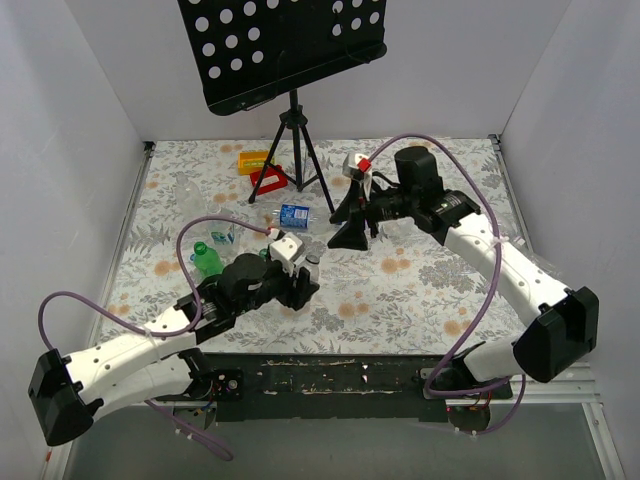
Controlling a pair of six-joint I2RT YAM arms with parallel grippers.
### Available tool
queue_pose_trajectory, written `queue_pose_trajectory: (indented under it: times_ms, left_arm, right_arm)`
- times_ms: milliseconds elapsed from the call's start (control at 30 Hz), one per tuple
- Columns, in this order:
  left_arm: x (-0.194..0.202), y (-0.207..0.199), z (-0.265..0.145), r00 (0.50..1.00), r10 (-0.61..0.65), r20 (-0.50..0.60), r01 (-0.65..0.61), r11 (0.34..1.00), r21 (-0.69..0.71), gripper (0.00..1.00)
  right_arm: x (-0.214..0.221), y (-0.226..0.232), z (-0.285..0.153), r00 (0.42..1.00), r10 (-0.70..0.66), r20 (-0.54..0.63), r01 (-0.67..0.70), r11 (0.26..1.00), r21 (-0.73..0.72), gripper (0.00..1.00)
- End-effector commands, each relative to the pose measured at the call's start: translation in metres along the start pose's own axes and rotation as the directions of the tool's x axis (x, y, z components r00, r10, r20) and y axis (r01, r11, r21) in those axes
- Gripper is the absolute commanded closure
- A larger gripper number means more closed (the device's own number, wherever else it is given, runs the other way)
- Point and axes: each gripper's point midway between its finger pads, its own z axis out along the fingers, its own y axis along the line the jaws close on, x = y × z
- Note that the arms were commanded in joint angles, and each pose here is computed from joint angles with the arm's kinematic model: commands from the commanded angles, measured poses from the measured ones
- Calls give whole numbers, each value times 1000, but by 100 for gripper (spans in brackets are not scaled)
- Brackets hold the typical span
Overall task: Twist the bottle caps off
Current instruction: Place the plastic bottle at the center of the board.
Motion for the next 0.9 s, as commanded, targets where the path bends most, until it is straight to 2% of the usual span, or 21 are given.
queue_pose_trajectory:
  times_ms: [0,133,233,333,533,633,867]
  left_arm:
    - [-6,21,-9,998,-6,57,13,993,-120,89]
    - [-14,68,-24,983,-1,184,68,933,-354,89]
    - [-22,83,-35,950,17,313,115,910,-398,89]
    - [-28,90,-42,913,52,404,129,904,-407,89]
    - [-6,137,-66,846,128,518,231,787,-572,88]
    - [7,150,-75,818,161,553,261,751,-606,88]
    - [16,169,-73,835,202,513,235,711,-663,86]
  right_arm:
    - [-22,8,-23,993,-46,110,50,998,-37,23]
    - [10,-8,-31,993,1,115,1,1000,-16,23]
    - [32,-10,-30,995,-3,101,6,1000,-31,23]
    - [49,1,-26,995,-35,97,46,992,-119,23]
    - [63,8,-23,992,-45,116,66,982,-176,22]
    - [72,7,-21,993,-41,109,61,982,-179,22]
    - [91,7,-16,995,-24,99,44,977,-207,22]
